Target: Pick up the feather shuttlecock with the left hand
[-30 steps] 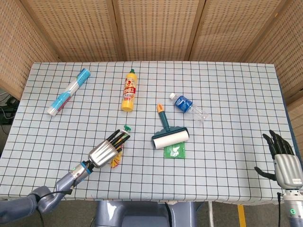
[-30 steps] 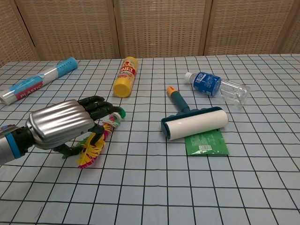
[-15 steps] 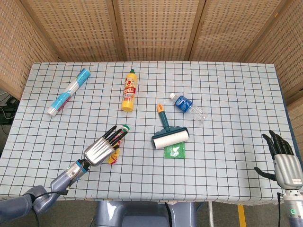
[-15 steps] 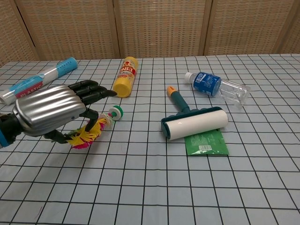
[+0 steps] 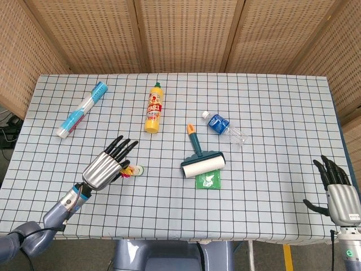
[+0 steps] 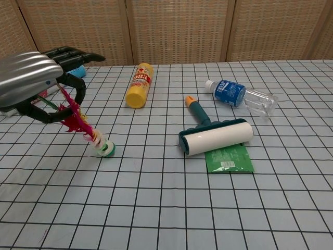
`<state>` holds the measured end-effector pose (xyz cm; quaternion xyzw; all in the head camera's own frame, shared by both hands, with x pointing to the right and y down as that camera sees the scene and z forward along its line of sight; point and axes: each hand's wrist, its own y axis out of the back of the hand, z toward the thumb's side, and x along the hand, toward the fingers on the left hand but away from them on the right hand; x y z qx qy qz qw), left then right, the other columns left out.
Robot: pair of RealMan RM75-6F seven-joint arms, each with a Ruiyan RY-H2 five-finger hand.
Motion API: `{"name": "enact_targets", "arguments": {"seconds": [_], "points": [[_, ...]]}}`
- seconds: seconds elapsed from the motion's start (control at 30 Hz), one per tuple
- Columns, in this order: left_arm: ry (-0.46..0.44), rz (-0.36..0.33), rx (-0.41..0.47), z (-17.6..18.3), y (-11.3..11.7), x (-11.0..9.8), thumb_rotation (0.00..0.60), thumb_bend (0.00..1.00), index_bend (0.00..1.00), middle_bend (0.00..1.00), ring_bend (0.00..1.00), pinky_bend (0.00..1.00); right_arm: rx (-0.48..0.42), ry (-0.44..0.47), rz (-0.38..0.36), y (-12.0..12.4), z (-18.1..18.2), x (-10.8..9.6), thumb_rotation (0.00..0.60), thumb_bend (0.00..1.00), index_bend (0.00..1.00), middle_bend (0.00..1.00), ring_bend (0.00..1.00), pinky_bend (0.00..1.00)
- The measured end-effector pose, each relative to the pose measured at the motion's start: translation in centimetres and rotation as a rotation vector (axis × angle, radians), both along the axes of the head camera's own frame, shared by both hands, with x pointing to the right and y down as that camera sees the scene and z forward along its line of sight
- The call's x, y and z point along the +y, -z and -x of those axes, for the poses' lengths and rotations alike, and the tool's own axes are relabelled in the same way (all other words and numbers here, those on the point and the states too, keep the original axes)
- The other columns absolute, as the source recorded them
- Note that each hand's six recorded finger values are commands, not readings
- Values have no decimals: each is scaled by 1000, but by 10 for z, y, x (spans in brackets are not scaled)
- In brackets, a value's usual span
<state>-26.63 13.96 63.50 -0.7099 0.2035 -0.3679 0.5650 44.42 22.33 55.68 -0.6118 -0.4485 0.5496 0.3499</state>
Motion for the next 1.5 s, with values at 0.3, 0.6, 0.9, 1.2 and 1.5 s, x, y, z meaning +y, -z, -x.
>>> {"name": "enact_targets", "arguments": {"seconds": [0.3, 0.6, 0.9, 1.2, 1.5], "points": [[43, 30, -17, 19, 1, 1, 600, 425, 686, 25, 0, 0, 4, 4, 2, -1, 1, 0, 600, 97, 105, 0, 0, 157], [63, 22, -44, 38, 11, -1, 600, 421, 684, 24, 0, 0, 5, 10, 7, -2, 3, 1, 600, 97, 105, 0, 0, 157], [76, 54, -75, 43, 12, -4, 600, 234, 575, 3, 0, 0, 1, 17, 3, -1, 6, 2, 600, 95, 105, 0, 0, 157], [90, 15, -140, 31, 8, -19, 600, 161, 213, 0, 0, 0, -2, 14, 0, -2, 4, 1, 600, 95, 104, 0, 0, 157], [148, -44, -56, 28, 40, -21, 600, 163, 138, 0, 0, 0, 0, 19, 1, -1, 4, 1, 600, 94, 104, 0, 0, 157]]}}
